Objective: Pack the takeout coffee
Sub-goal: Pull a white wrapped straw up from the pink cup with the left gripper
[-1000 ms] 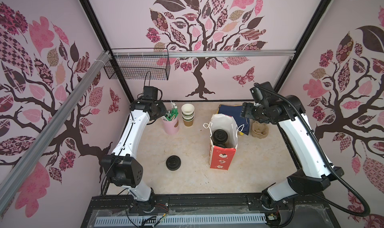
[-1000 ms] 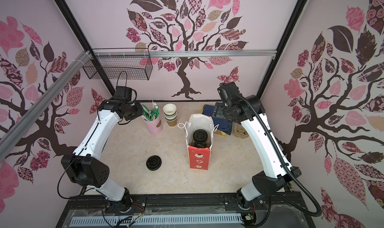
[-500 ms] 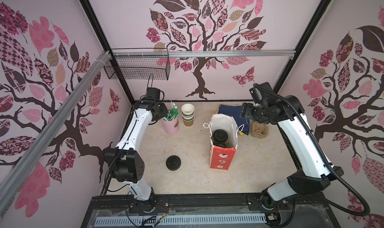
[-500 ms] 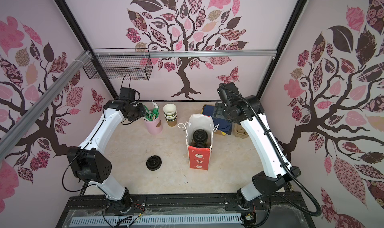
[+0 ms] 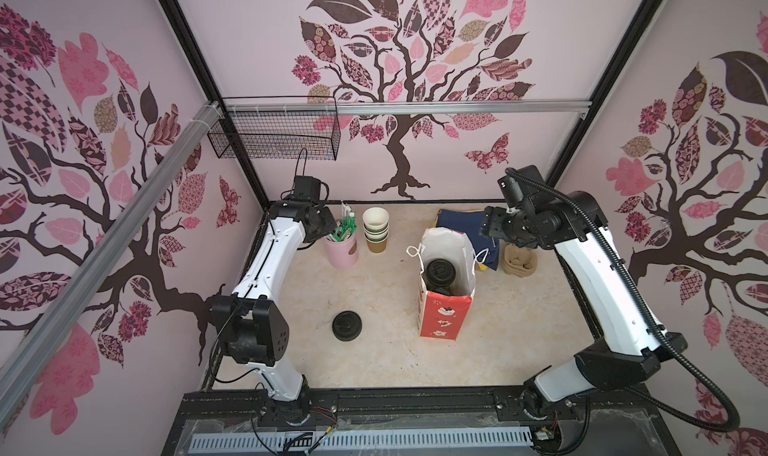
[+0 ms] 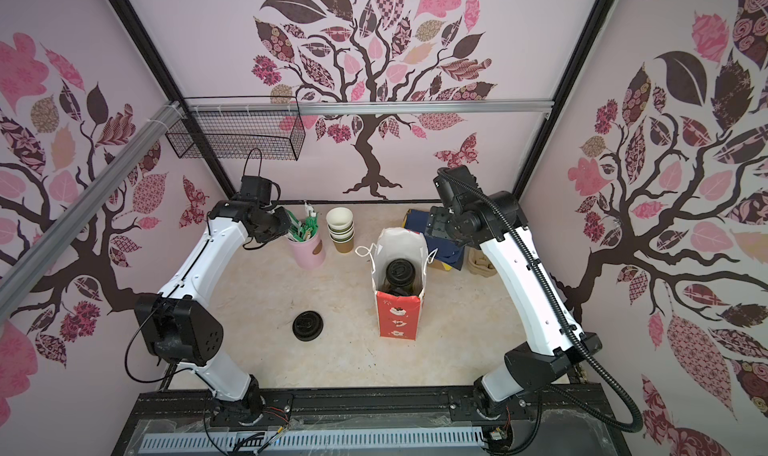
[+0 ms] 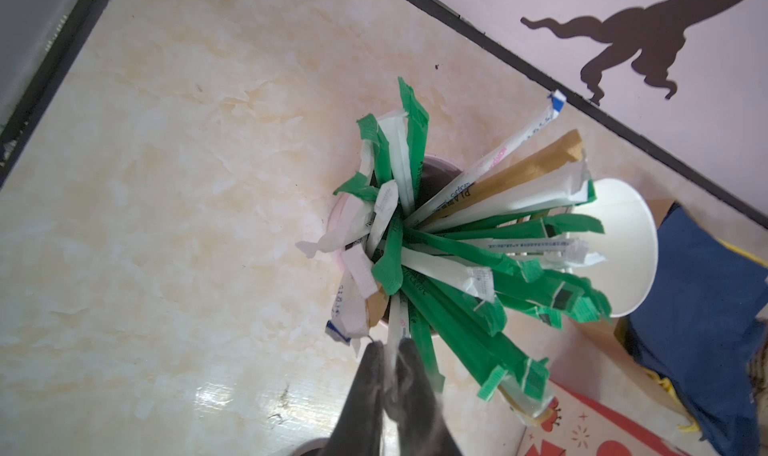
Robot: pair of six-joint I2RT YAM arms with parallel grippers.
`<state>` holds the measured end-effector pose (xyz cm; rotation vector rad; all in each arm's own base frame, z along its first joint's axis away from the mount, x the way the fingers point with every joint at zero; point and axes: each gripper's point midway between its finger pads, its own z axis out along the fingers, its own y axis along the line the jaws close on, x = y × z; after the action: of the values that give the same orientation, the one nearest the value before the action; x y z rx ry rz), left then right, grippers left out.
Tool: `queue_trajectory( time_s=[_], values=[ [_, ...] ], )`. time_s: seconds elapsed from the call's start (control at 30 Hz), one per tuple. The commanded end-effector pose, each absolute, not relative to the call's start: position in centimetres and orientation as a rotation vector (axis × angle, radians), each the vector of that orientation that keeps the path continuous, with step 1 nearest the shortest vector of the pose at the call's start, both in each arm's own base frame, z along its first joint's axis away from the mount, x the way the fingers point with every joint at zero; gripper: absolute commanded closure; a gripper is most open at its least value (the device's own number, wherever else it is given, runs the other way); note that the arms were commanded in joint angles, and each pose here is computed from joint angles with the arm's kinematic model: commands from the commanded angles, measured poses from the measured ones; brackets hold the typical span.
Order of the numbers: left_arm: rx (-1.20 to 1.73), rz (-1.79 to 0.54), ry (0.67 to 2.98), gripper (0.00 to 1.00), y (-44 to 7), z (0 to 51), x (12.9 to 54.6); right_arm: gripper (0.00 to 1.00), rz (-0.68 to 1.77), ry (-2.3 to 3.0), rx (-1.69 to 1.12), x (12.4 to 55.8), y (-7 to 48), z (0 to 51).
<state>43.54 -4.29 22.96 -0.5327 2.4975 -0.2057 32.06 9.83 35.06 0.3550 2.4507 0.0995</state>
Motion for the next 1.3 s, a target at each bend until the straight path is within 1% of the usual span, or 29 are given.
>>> queue_trajectory(
  time_s=[0.0,0.03,0.07,0.27,0.53,0.9,1.07,1.27],
  values=[
    [-0.517,-0.196,2.520,0.96,-4.4,21.8,43.6,0.15,0.100,2.444,0.442,30.8,8.8,35.4],
    [-0.513,-0.198,2.515,0.99,-4.4,22.1,43.5,0.15,0.100,2.444,0.443,30.8,8.7,35.4],
    [-0.510,-0.198,2.511,1.00,-4.4,22.3,43.5,0.15,0.100,2.444,0.442,30.8,8.7,35.4],
    [-0.442,-0.203,2.467,1.00,-5.0,24.3,43.1,0.15,0.096,2.451,0.438,30.7,8.7,35.3],
    [-0.259,-0.189,2.341,1.00,-7.1,28.7,42.7,0.15,0.092,2.463,0.430,30.4,8.7,35.1],
    [-0.201,-0.171,2.247,1.00,-7.0,32.5,41.7,0.14,0.107,2.461,0.390,30.2,8.8,35.7],
    [-0.172,-0.159,2.184,1.00,-6.5,35.9,40.4,0.14,0.253,2.423,0.230,30.4,11.0,38.5],
    [-0.178,-0.201,2.162,1.00,-6.3,39.1,37.2,0.17,0.574,2.331,-0.060,31.0,16.5,41.6]
  ],
)
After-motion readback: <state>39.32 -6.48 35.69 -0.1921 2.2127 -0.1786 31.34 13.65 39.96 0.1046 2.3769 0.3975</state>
